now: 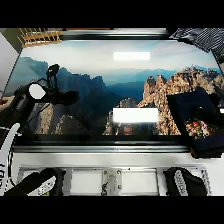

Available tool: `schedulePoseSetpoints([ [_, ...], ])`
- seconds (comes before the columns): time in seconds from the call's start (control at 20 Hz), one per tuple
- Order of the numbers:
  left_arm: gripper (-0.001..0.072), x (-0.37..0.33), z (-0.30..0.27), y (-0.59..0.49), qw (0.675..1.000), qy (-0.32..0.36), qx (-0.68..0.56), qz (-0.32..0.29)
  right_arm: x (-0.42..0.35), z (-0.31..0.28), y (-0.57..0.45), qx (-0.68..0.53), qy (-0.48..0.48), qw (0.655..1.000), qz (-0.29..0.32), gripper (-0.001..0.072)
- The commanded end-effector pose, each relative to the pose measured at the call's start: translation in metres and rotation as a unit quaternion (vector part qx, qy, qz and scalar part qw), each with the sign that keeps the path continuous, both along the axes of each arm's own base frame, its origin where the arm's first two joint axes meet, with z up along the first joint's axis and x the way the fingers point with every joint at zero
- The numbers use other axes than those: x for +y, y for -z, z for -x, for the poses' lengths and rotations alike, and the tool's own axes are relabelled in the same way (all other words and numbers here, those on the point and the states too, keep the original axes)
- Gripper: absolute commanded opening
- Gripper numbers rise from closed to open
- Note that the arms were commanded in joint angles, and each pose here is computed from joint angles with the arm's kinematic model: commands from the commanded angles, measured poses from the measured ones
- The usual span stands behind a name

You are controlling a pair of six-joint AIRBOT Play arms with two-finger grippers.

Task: Fold the clothes and pants, and hang the long-sleeved shirts on hangers.

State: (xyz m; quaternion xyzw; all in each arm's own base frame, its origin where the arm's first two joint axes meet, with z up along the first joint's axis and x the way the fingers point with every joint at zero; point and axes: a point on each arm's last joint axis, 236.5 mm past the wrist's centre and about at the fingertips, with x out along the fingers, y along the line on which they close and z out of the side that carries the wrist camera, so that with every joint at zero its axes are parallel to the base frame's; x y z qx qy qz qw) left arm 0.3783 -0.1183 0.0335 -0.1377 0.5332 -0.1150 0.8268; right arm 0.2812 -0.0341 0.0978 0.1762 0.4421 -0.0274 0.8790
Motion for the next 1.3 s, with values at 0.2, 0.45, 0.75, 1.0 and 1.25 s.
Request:
schedulePoseSetpoints([
  [0.2,0.0006,-0.002,0.000,0.000,1.000,0.001,0.000,0.001,0.167,-0.016,0.001,-0.029,-0.260,0.962,-0.073,0.0658],
  [0.45,0.0006,-0.001,0.000,0.000,1.000,0.001,0.000,0.000,0.190,-0.009,0.014,-0.006,-0.295,0.952,-0.079,0.0215],
  [0.75,0.0006,-0.002,0.000,0.000,1.000,0.001,0.000,0.001,0.190,-0.008,0.014,-0.004,-0.296,0.952,-0.079,0.0020],
  [1.0,0.0006,-0.002,0.000,0.000,1.000,0.001,0.000,0.001,0.190,-0.008,0.014,-0.004,-0.296,0.952,-0.079,0.0019],
  [1.25,0.0006,-0.002,0.000,0.000,1.000,0.001,0.000,0.001,0.190,-0.008,0.014,-0.004,-0.296,0.952,-0.079,0.0020],
])
